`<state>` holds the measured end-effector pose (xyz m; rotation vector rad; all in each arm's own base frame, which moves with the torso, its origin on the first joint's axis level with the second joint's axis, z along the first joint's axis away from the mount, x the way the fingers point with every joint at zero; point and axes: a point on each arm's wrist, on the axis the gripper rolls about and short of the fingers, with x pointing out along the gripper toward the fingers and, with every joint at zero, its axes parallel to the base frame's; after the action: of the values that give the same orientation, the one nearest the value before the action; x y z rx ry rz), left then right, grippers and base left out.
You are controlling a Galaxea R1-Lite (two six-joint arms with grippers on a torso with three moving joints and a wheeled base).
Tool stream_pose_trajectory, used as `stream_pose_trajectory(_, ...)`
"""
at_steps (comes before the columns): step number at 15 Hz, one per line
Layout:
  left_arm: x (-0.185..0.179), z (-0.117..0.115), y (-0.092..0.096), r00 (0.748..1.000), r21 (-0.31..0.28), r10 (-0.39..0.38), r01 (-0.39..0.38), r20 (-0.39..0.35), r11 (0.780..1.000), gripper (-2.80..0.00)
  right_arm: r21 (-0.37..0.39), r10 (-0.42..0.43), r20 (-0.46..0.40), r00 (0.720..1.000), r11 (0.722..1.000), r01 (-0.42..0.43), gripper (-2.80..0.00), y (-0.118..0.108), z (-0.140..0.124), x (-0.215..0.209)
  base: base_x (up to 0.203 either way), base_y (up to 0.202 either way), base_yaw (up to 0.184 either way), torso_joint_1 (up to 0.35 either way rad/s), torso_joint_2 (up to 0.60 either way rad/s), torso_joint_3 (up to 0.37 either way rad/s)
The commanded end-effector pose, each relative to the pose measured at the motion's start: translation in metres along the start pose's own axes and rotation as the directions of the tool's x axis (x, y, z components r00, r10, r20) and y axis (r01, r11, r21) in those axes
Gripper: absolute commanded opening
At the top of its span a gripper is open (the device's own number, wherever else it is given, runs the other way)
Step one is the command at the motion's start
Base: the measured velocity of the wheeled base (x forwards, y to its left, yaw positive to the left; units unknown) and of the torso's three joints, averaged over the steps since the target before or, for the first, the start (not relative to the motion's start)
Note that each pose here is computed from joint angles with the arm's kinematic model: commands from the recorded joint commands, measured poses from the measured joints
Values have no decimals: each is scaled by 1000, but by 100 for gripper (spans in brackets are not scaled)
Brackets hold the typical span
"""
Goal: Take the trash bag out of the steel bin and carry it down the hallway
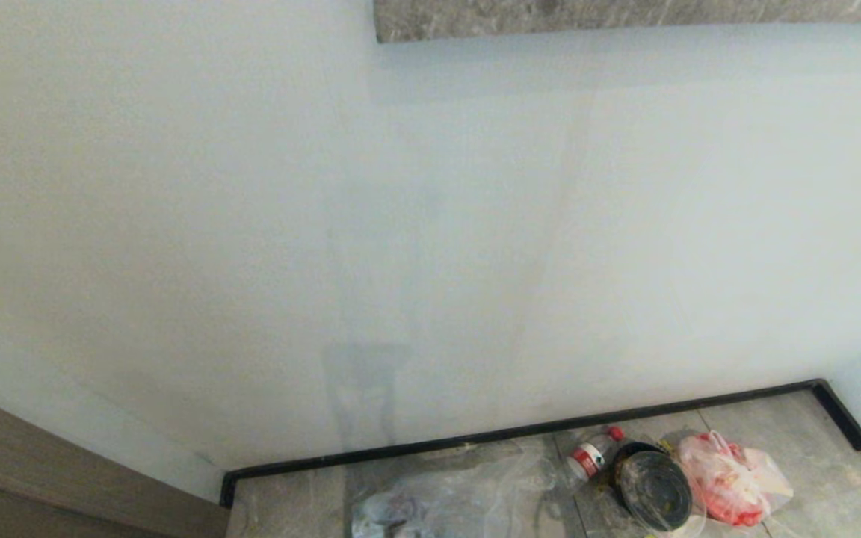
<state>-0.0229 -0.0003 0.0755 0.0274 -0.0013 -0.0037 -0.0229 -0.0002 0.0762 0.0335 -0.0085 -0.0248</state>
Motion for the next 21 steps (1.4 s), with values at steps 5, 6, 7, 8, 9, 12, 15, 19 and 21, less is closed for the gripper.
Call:
stream_pose_trajectory(5, 0, 0, 0, 1000, 0, 1, -1, -3, 1000, -280, 0, 2, 1, 1000, 1000, -2, -280, 0, 0, 0, 0, 0, 0, 2, 0, 204)
stream_pose_trajectory(6, 0, 0, 0, 1000, 0, 1, -1, -3, 1000, -280, 0, 0, 1, 1000, 1000, 0, -280, 0, 0, 0, 0, 0, 0, -2, -2, 207)
stream_pose_trajectory(7, 0, 0, 0, 1000, 0, 0, 0, -3, 1000, -280, 0, 2, 0, 1000, 1000, -2, -280, 0, 0, 0, 0, 0, 0, 3, -1, 196)
stream_pose_trajectory(8, 0, 0, 0, 1000, 0, -1, 1, -3, 1000, -280, 0, 2, 1, 1000, 1000, -2, -280, 0, 0, 0, 0, 0, 0, 2, -3, 207)
stream_pose_trajectory(9, 0, 0, 0, 1000, 0, -1, 1, -3, 1000, -280, 0, 0, 1, 1000, 1000, 0, -280, 0, 0, 0, 0, 0, 0, 2, 5, 204)
stream_pose_trajectory(12, 0, 0, 0, 1000, 0, 1, -1, -3, 1000, -280, 0, 0, 1, 1000, 1000, 0, -280, 0, 0, 0, 0, 0, 0, 4, 5, 198)
stream_pose_trajectory(15, 0, 0, 0, 1000, -1, 0, 0, -3, 1000, -280, 0, 2, 1, 1000, 1000, -2, -280, 0, 0, 0, 0, 0, 0, 4, 7, 202)
stream_pose_trajectory(19, 0, 0, 0, 1000, 2, 1, -1, -2, 1000, -280, 0, 0, 1, 1000, 1000, 0, -280, 0, 0, 0, 0, 0, 0, 2, 1, 154)
stream_pose_trajectory(21, 0, 0, 0, 1000, 0, 1, -1, -3, 1000, -280, 0, 0, 1, 1000, 1000, 0, -280, 0, 0, 0, 0, 0, 0, 0, 0, 22)
